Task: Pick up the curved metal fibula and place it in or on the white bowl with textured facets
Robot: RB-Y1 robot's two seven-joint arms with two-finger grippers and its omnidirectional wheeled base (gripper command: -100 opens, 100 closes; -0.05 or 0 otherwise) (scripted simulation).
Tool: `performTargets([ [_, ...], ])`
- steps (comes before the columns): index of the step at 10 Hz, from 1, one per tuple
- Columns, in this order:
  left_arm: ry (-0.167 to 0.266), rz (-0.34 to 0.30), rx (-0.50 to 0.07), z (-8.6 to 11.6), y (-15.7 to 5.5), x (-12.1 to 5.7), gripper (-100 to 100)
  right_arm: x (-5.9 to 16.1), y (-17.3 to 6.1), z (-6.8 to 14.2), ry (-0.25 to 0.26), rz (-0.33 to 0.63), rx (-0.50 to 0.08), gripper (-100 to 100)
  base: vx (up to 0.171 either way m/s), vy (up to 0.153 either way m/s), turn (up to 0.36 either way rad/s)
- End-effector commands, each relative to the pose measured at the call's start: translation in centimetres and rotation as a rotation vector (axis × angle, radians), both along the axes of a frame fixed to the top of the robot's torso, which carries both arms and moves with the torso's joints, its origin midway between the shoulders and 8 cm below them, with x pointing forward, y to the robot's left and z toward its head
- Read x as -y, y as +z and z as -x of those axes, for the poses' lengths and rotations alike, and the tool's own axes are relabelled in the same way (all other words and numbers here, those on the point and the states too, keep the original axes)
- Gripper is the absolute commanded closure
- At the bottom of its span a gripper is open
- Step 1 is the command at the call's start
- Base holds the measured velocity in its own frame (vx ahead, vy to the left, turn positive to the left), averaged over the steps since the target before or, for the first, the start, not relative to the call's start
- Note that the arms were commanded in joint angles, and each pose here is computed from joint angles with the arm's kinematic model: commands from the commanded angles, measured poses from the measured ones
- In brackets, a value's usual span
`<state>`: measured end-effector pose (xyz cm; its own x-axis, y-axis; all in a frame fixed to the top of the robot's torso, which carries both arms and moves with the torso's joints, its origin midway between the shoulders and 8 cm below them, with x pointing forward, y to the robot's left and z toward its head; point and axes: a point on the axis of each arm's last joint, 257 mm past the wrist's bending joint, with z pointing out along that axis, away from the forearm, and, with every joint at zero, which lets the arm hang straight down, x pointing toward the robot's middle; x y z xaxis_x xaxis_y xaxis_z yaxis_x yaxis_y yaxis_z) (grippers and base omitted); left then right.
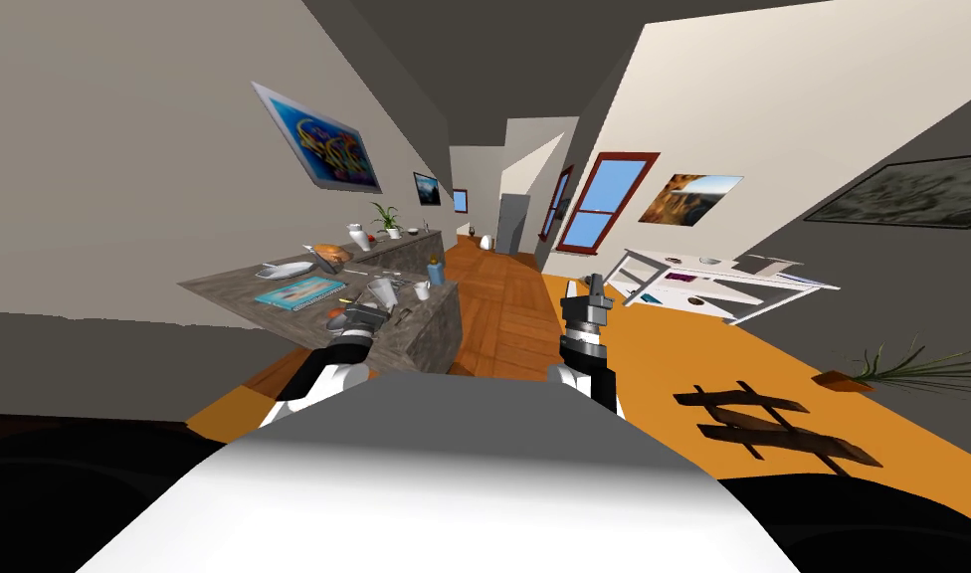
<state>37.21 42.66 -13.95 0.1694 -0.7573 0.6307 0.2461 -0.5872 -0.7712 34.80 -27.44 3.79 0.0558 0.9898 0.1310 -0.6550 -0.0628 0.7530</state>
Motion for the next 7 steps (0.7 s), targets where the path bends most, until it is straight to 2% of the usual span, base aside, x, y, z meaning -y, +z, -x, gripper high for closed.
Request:
performTargets([
  [1, 0.008, 0.05, -0.047, 0.6, -1.9, -0.5, -100, 0.0, 0.0, 0.0, 0.0, 0.0, 0.0, 0, 0.097, -0.047, 0.012],
  [7, 0.043, 0.212, -0.187, 3.0, -7.3, -1.9, -100, 0.0, 0.0, 0.0, 0.0, 0.0, 0.0, 0, 0.126, -0.029, 0.022],
])
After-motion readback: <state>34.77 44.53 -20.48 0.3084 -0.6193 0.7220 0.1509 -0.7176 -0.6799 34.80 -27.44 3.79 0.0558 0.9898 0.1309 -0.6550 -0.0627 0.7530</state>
